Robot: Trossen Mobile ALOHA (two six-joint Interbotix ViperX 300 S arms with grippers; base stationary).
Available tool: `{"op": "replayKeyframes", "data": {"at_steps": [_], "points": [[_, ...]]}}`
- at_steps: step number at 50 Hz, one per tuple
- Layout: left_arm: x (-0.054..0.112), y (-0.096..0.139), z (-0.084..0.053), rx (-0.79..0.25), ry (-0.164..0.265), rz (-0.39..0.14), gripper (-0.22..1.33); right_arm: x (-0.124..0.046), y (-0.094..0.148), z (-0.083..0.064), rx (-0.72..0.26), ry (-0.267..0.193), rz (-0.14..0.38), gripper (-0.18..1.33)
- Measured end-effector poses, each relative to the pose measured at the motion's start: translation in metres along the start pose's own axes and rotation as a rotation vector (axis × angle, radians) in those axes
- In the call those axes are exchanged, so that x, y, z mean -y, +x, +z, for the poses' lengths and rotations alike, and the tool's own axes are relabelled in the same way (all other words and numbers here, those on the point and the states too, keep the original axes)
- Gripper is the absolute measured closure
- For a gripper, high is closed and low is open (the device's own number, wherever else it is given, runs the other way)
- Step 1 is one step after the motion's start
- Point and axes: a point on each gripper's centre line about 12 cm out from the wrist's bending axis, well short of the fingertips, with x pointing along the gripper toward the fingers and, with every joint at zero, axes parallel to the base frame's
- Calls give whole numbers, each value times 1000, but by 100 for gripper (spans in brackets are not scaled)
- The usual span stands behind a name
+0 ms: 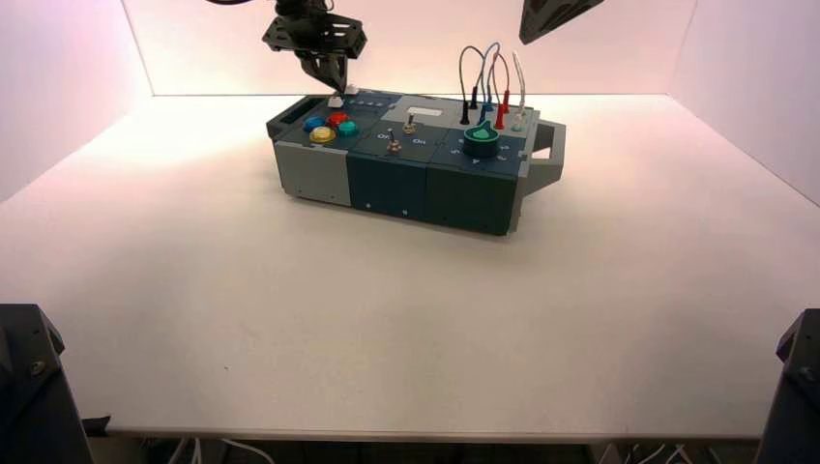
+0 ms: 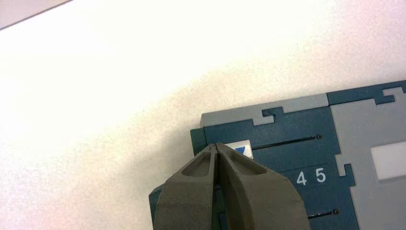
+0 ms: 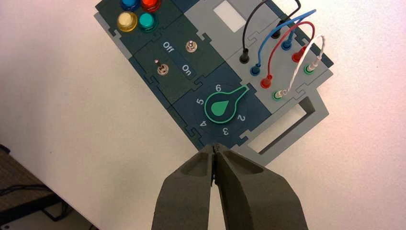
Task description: Move the top slider to position 4.
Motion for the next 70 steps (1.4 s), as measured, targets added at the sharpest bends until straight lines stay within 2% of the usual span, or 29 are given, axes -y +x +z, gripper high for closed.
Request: {"op": "replayKeyframes", "data": {"at_steps": [22,70], "points": [[0,4,-1,-6,0,-2,128,0,0,0,2,1,0,128],[10,4,-1,-19,18,-16,128,0,2,0,-6,1,0,128]]}}
